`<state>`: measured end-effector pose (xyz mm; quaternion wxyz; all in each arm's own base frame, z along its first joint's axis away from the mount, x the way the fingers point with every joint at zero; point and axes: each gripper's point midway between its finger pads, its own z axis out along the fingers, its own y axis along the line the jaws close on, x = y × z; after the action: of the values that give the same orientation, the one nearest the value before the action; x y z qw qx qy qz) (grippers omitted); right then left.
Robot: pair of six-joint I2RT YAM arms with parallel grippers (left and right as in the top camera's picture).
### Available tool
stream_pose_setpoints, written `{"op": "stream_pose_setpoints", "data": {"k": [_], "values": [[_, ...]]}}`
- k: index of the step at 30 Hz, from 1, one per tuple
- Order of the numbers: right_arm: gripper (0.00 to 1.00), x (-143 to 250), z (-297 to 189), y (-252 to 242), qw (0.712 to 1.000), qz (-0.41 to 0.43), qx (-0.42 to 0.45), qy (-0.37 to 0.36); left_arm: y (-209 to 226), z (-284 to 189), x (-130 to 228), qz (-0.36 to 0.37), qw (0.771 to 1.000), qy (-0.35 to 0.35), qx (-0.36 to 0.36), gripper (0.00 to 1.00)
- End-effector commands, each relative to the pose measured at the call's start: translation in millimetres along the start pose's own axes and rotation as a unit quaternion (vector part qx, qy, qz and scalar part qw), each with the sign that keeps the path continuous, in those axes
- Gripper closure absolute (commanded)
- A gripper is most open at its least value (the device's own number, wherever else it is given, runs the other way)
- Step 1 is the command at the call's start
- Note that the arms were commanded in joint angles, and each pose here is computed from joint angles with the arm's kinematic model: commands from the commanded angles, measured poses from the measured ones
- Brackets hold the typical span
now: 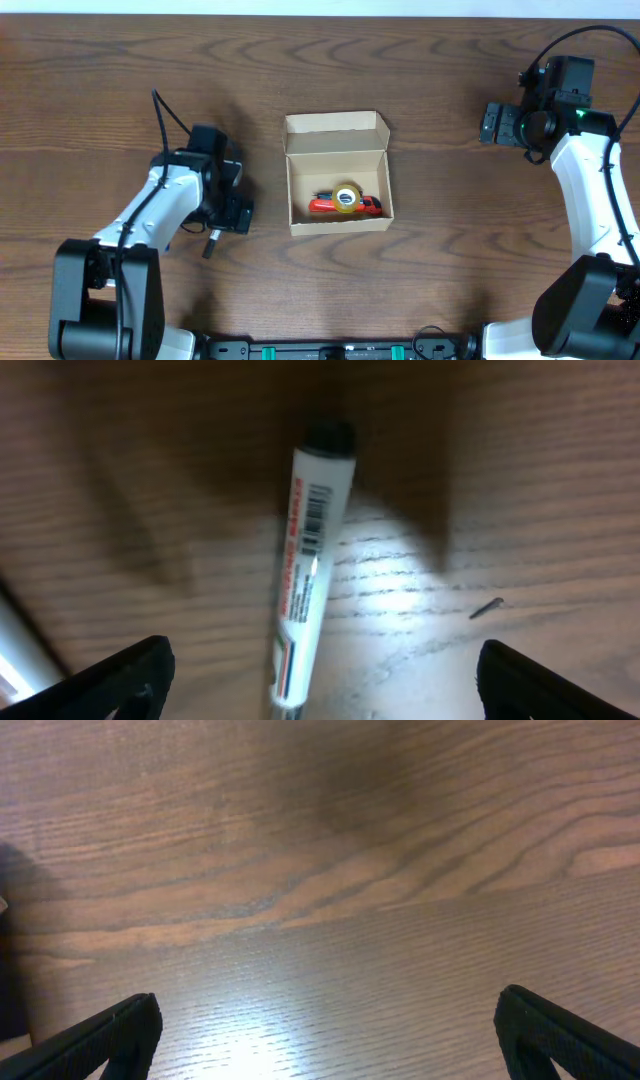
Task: Pack container
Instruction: 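Grasp the black-capped whiteboard marker with left gripper, then carry the marker into the box and release it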
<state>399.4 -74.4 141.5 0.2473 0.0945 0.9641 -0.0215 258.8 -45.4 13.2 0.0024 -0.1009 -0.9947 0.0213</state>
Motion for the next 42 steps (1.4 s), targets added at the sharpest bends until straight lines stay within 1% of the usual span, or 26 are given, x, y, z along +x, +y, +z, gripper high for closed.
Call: {"op": "stream_pose_setpoints", "data": {"k": [1,8,9,10,11,12,14,16,18,19,20,21,22,23,26,27,28,31,35,38,42], "values": [[0.01,-1,1,-4,1.0,-0.002,0.007,0.001,-1,10,9,-0.01,1.0,0.011,0.004,0.04],[0.01,0,1,-4,1.0,-0.002,0.007,0.004,1,26,19,-0.01,1.0,0.009,-0.002,0.03],[0.01,1,1,-4,1.0,-0.002,0.006,0.005,1,28,19,-0.009,1.0,0.008,-0.002,0.0],[0.01,1,1,-4,1.0,-0.002,0.007,0.005,1,29,20,-0.007,1.0,0.008,-0.002,0.0],[0.01,1,1,-4,1.0,-0.002,0.007,0.006,1,30,21,-0.006,1.0,0.008,-0.002,0.06],[0.01,1,1,-4,1.0,-0.002,0.006,0.006,2,30,21,-0.007,1.0,0.007,-0.006,0.07],[0.01,2,1,-4,1.0,-0.002,0.006,0.007,7,30,19,-0.006,1.0,0.004,-0.02,0.12],[0.01,3,1,-4,1.0,-0.002,0.006,0.01,13,30,17,-0.006,0.999,0.0,-0.037,0.15],[0.01,4,1,-4,1.0,-0.002,0.007,0.011,14,30,16,-0.006,0.999,-0.001,-0.039,0.18],[0.01,4,1,-4,1.0,-0.002,0.007,0.011,14,29,16,-0.006,0.999,-0.001,-0.039,0.23],[0.01,4,1,-4,1.0,-0.002,0.007,0.011,14,30,16,-0.006,0.999,-0.001,-0.039,0.3],[0.01,4,1,-4,1.0,-0.004,0.006,0.011,14,30,17,-0.006,0.999,-0.001,-0.039,0.44],[0.01,4,1,-4,1.0,-0.004,0.007,0.011,14,30,17,-0.006,0.999,-0.001,-0.039,0.53],[0.01,4,1,-4,1.0,-0.004,0.007,0.012,14,30,17,-0.006,0.999,0.0,-0.039,0.6],[0.01,4,1,-4,1.0,-0.004,0.006,0.012,13,30,18,-0.007,0.999,0.002,-0.036,0.74],[0.01,4,1,-4,1.0,-0.004,0.007,0.011,13,30,18,-0.006,0.999,0.002,-0.036,0.81],[0.01,4,1,-4,1.0,-0.004,0.006,0.011,13,30,18,-0.007,0.999,0.003,-0.036,0.94],[0.01,4,1,-4,1.0,-0.009,0.007,0.011,6,30,18,-0.014,1.0,0.001,-0.015,0.94],[0.01,4,1,-4,1.0,-0.011,0.007,0.012,-16,22,6,-0.021,0.999,-0.013,0.047,0.94],[0.01,4,1,-4,1.0,-0.011,0.007,0.011,-28,-2,-14,-0.026,0.995,-0.039,0.084,0.94],[0.01,4,1,-4,1.0,-0.012,0.007,0.011,-40,-57,-52,-0.008,0.989,-0.105,0.104,0.94]]}}
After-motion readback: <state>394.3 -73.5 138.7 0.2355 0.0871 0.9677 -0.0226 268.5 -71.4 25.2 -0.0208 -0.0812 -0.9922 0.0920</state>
